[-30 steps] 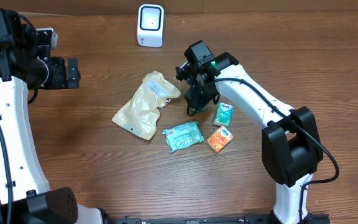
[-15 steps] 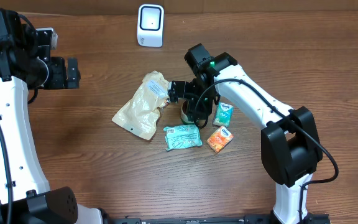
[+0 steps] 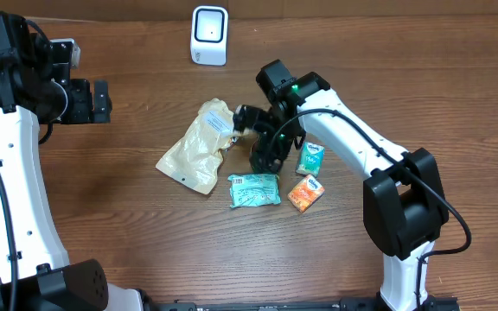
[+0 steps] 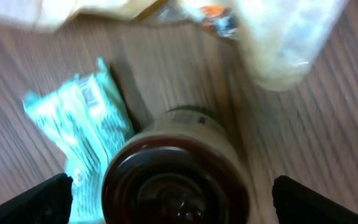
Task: Scan the item barcode
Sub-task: 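Lower the right gripper over the brown-lidded jar and grasp it, then lift the jar with the right gripper and turn it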
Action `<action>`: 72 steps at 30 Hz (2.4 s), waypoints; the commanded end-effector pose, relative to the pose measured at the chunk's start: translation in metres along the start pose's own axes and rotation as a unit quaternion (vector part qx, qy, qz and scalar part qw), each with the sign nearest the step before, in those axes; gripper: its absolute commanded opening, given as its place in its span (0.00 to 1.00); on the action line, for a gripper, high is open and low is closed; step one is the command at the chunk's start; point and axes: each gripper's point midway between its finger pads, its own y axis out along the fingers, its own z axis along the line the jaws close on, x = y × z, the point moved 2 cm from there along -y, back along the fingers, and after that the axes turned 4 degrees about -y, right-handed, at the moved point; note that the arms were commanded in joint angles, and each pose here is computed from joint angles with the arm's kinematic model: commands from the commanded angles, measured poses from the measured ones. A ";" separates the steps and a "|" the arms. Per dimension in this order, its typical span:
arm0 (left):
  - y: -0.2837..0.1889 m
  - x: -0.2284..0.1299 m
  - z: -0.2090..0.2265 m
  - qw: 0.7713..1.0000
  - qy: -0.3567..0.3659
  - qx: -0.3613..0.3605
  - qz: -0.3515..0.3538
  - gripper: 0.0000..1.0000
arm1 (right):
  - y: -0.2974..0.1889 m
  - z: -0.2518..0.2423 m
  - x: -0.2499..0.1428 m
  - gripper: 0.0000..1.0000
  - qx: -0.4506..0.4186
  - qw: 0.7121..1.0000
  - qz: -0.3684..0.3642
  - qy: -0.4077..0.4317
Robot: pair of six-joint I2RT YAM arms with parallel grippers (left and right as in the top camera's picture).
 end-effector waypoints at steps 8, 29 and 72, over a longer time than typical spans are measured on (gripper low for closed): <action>0.003 -0.001 0.002 1.000 0.009 0.000 0.005 1.00 | -0.026 0.006 0.008 1.00 -0.002 0.902 0.000 0.432; 0.003 -0.001 0.002 1.000 0.009 0.000 0.005 1.00 | 0.010 -0.006 -0.019 0.78 -0.147 0.823 0.044 0.547; 0.003 -0.001 0.002 1.000 0.009 0.000 0.005 1.00 | -0.030 0.002 0.025 1.00 -0.053 0.994 0.018 0.095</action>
